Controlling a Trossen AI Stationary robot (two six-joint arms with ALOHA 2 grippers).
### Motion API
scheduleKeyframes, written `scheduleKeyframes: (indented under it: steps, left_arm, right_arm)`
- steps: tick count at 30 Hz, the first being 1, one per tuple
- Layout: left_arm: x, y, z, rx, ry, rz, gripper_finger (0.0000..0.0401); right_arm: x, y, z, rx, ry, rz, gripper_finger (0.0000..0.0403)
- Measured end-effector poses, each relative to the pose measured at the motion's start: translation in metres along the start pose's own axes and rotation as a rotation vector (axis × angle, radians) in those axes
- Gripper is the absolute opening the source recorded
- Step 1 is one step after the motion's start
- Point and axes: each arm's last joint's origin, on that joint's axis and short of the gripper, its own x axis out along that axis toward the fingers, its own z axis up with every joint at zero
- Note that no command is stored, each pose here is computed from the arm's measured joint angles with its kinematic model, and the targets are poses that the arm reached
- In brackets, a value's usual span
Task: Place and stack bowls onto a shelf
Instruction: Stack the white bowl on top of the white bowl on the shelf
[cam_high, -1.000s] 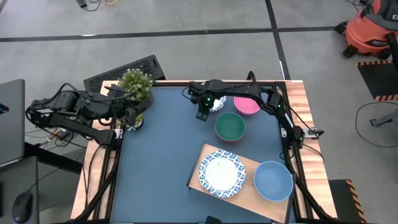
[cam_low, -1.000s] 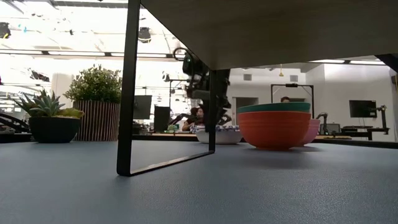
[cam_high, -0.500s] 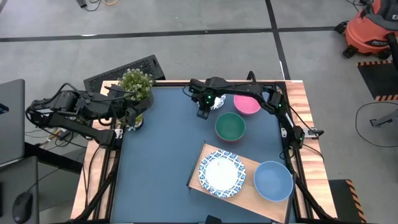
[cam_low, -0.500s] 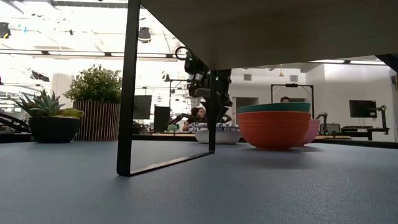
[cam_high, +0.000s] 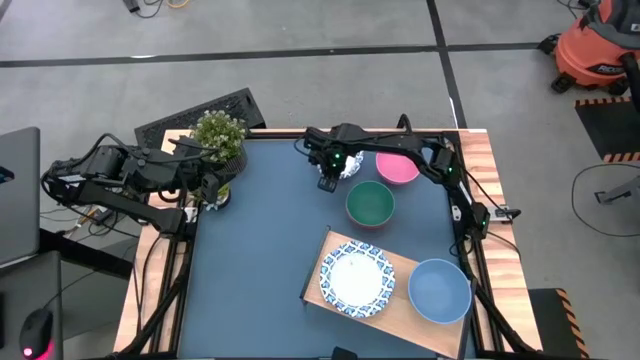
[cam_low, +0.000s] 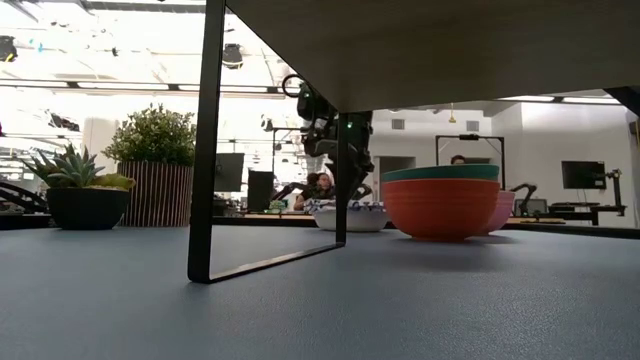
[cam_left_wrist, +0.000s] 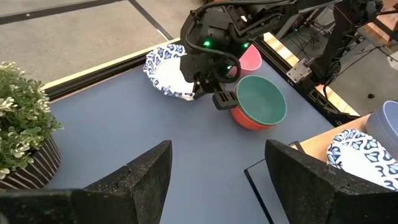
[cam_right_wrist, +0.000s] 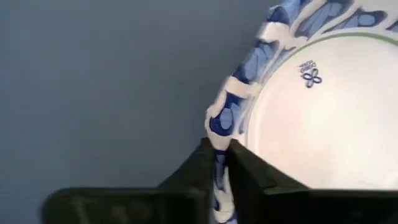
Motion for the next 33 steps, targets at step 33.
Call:
scheduleKeyframes:
  steps: [33]
  left_arm:
    - [0.000, 0.000, 0.000, 0.009, -0.004, 0.002, 0.0243]
  right_arm:
    - [-0.210, 0.108, -0.044, -0.222, -0.126, -0.152, 0.0022]
